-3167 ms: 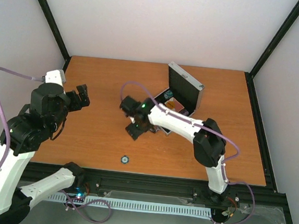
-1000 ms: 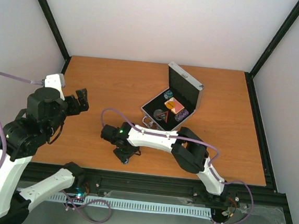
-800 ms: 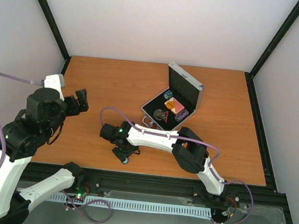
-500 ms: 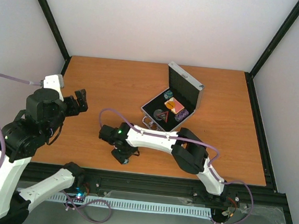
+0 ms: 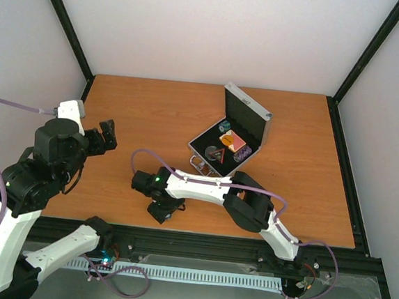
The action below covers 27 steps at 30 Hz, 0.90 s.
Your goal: Pack up texas hold em set
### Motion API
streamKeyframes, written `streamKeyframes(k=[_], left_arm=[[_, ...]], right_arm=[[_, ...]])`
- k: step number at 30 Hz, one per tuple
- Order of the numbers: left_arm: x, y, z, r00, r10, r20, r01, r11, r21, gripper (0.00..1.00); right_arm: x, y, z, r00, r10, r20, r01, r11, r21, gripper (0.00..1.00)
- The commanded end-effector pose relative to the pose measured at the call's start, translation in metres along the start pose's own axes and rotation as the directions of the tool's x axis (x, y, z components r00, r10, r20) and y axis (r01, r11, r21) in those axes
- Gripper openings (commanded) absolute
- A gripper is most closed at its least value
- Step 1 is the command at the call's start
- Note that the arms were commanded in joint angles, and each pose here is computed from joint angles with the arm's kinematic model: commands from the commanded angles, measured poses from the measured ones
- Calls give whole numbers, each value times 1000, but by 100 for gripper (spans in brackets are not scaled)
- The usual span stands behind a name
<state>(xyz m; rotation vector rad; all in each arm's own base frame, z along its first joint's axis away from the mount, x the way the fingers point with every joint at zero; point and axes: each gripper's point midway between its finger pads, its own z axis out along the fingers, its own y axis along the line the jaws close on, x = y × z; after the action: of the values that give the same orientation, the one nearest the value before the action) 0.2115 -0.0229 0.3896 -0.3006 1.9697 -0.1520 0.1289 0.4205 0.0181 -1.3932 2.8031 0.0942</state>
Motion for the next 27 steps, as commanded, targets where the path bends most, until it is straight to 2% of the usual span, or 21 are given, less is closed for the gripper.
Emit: streamKeyframes(k=[1, 5, 7, 9, 16, 20, 21, 25, 27], left_arm=[[-1, 7, -6, 1000, 5, 6, -5, 1000, -15, 100], [0, 8, -7, 1000, -3, 6, 3, 1000, -16, 100], [1, 8, -7, 1000, -4, 3, 4, 1000, -17, 100], [2, 9, -7, 1000, -7, 0, 7, 1000, -19, 100], [1, 9, -9, 1000, -6, 5, 6, 1000, -16, 100], [-2, 8, -9, 1000, -7, 16, 8, 1000, -17, 100], [-3, 8, -9, 1000, -9, 19, 9, 1000, -14, 100], [-3, 7, -8, 1000, -8, 20, 9, 1000, -12, 100], [-3, 8, -8, 1000, -4, 20, 5, 1000, -14, 100]], right_arm=[[9, 3, 14, 1000, 0, -30, 0, 1000, -6, 68], [13, 3, 17, 999, 0, -40, 0, 1000, -7, 54], [16, 3, 18, 999, 0, -49, 0, 1000, -3, 42], [18, 4, 18, 999, -2, -48, 2, 1000, 0, 36], [14, -10, 8, 1000, 13, -21, -11, 996, 85, 29], [7, -18, -5, 1000, 10, 11, -11, 991, 130, 30], [5, -19, -7, 1000, 10, 19, -12, 990, 139, 33], [-5, -19, -22, 998, 0, 56, -9, 989, 150, 54], [-13, -16, -36, 996, -10, 85, -2, 990, 139, 68]])
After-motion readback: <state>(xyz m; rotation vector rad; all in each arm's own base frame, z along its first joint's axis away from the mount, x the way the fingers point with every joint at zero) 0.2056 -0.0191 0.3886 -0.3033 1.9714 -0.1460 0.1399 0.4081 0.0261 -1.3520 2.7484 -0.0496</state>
